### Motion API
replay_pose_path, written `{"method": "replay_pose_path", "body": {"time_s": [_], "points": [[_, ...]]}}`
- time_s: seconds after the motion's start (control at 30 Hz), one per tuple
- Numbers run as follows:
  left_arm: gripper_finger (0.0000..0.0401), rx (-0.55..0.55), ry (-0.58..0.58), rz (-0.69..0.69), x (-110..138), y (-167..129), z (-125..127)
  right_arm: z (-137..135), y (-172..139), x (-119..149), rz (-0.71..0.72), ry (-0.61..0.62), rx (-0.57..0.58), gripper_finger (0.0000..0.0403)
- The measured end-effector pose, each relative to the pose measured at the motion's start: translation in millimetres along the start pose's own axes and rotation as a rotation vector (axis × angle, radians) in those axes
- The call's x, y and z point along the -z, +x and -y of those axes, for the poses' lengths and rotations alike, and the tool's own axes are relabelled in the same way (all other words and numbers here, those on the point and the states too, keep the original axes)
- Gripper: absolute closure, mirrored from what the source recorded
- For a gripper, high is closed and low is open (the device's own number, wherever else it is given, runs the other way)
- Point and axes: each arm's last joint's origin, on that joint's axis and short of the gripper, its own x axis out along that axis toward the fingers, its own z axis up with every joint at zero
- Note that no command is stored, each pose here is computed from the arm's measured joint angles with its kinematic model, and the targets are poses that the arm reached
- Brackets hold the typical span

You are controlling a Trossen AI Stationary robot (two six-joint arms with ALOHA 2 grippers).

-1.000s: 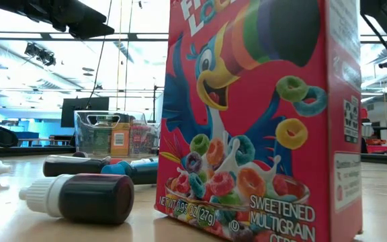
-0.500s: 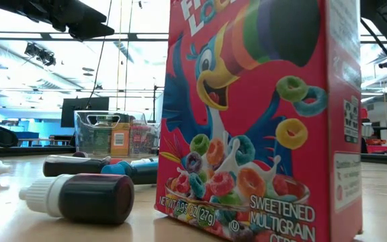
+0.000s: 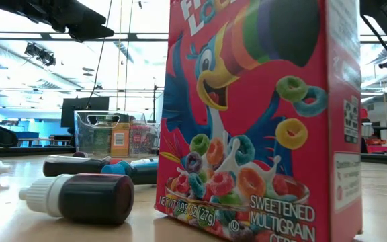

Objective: Pick & Place Kitchen Items
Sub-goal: Put the orange food coloring bottle into the black bin

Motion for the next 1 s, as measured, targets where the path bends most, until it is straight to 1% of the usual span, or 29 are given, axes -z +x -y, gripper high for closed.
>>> {"method": "replay_pose_path", "body": {"time_s": [0.07, 0.1, 0.17, 0.3, 0.33, 0.43, 0.53, 0.6, 0.77, 0.9, 1.0], "points": [[0.0090, 0.000, 0.000, 0.000, 0, 0, 0, 2, 2, -8, 0.099, 0.005, 0.017, 0.0170], [0.0090, 0.000, -0.001, 0.000, 0, 0, 0, 3, 4, -10, 0.125, 0.008, 0.014, 0.0170], [0.0090, 0.000, -0.007, 0.000, 0, 0, 0, 4, 5, -9, 0.136, 0.036, 0.006, 0.0170], [0.0090, 0.000, -0.021, -0.001, 0, 0, 0, 4, 4, -11, 0.153, 0.147, -0.010, 0.0173], [0.0090, 0.001, -0.021, -0.002, 0, 0, 0, 3, 5, -10, 0.140, 0.173, -0.028, 0.0175], [0.0090, 0.001, -0.022, -0.011, 1, 0, 0, -7, 4, -9, 0.129, 0.204, -0.151, 0.0184], [0.0090, 0.003, -0.032, -0.029, 3, 0, 0, -26, 2, -12, 0.129, 0.197, -0.276, 0.0196], [0.0090, 0.004, -0.041, -0.041, 4, 0, 0, -41, 0, -15, 0.131, 0.190, -0.337, 0.0202], [0.0090, 0.012, -0.072, -0.046, 5, 0, 1, -85, -11, -23, 0.142, 0.110, -0.425, 0.0209], [0.0090, 0.075, -0.103, -0.045, 5, 0, 3, -124, -28, -28, 0.139, 0.053, -0.506, 0.0205], [0.0090, 0.133, -0.118, -0.043, 4, 0, 4, -152, -40, -28, 0.117, 0.002, -0.562, 0.0198]]}}
